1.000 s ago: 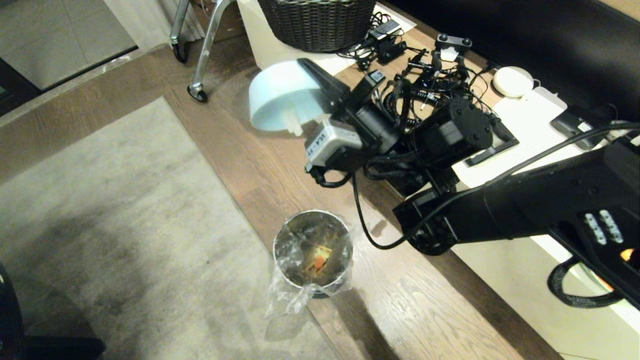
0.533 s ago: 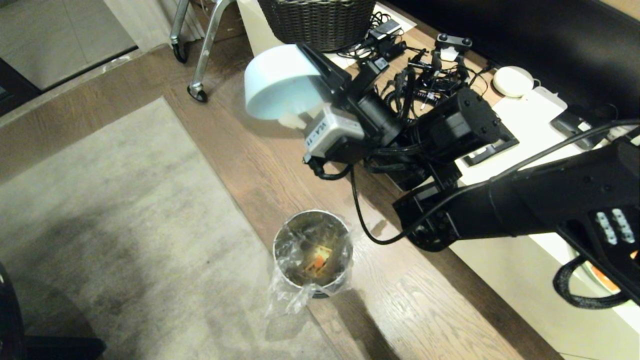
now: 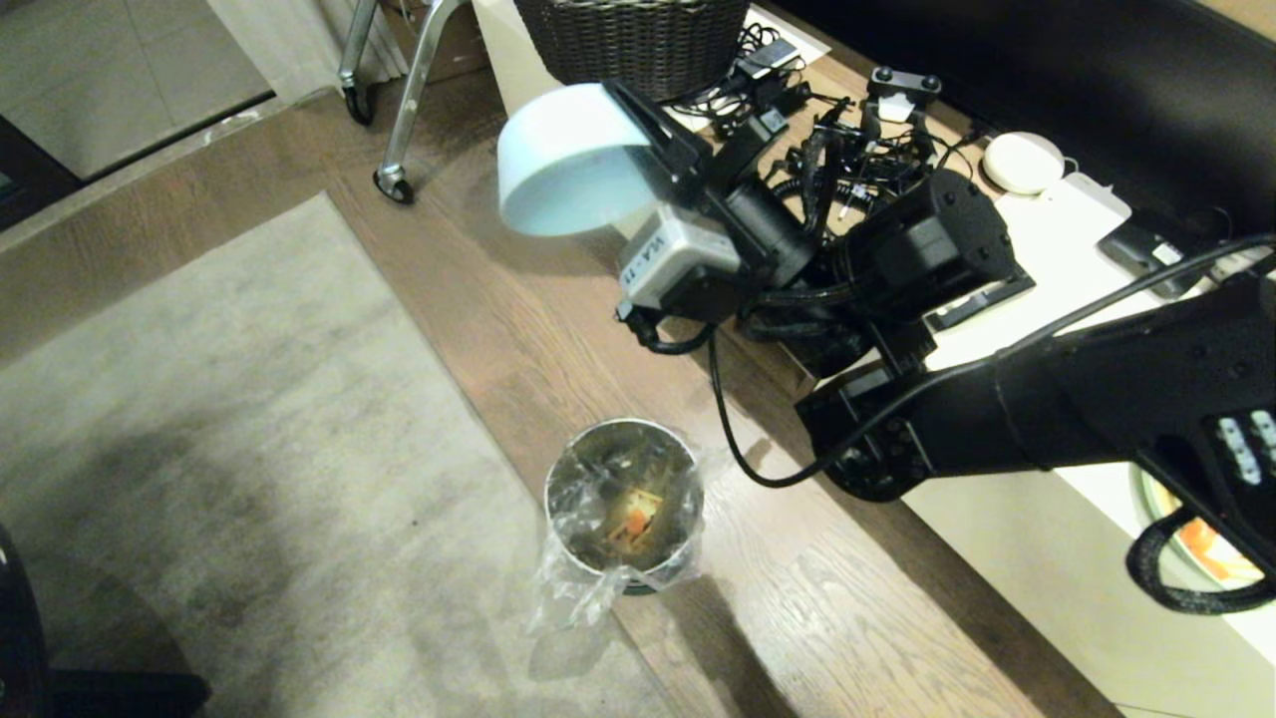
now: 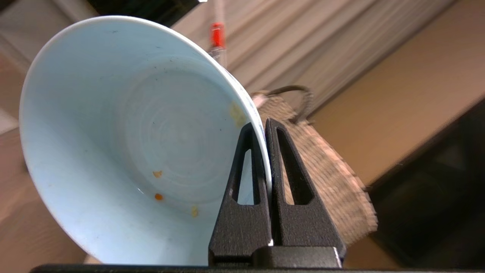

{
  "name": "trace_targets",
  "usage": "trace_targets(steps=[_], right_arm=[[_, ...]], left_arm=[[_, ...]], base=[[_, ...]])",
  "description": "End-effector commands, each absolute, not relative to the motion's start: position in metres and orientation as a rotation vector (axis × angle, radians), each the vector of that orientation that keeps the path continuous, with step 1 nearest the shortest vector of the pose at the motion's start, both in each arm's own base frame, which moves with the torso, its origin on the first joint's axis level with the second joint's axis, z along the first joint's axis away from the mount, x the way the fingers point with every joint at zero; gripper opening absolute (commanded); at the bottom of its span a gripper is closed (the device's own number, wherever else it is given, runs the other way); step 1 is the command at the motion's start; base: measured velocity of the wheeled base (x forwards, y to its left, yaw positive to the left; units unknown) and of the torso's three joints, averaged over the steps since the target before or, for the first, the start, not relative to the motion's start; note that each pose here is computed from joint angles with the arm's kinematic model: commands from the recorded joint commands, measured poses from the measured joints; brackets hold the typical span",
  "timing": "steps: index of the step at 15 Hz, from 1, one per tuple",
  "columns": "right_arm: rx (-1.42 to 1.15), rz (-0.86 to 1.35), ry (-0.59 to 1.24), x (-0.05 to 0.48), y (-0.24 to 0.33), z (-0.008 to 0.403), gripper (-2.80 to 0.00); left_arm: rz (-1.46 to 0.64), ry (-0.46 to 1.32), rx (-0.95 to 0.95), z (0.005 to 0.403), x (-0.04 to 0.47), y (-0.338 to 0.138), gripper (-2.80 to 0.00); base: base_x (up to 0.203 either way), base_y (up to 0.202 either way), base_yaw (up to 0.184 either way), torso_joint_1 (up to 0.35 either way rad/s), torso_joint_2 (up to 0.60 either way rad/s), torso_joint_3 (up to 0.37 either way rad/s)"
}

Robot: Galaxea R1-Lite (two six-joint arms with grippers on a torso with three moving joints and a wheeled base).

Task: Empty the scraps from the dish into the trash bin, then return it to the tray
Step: Pour the leftover food from the bowl into the trash can

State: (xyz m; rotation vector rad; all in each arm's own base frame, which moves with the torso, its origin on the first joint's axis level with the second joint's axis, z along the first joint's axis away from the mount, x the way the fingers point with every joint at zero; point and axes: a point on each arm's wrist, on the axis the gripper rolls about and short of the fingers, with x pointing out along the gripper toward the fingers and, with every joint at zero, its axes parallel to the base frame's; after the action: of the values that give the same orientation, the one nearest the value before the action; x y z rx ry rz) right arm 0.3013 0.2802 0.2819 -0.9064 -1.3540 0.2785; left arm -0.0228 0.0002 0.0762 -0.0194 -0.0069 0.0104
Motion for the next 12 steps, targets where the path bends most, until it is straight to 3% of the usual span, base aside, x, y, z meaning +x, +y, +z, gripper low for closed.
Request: trace_targets(steps=[1, 12], right_arm=[[-0.888, 0.223, -1.35, 0.297, 0.276, 0.284, -2.8], [-0.653, 0.134, -0.9, 0.29, 0.281, 0.257, -2.8]], left_arm=[[0.011, -0.008, -0.02, 0.076, -0.023, 0.0, -2.8], [0.011, -0.008, -0.02, 0.076, -0.023, 0.0, -2.8]], base=[[0.0, 0.0, 0.0, 0.0, 0.0, 0.0], [0.0, 0.0, 0.0, 0.0, 0.0, 0.0]])
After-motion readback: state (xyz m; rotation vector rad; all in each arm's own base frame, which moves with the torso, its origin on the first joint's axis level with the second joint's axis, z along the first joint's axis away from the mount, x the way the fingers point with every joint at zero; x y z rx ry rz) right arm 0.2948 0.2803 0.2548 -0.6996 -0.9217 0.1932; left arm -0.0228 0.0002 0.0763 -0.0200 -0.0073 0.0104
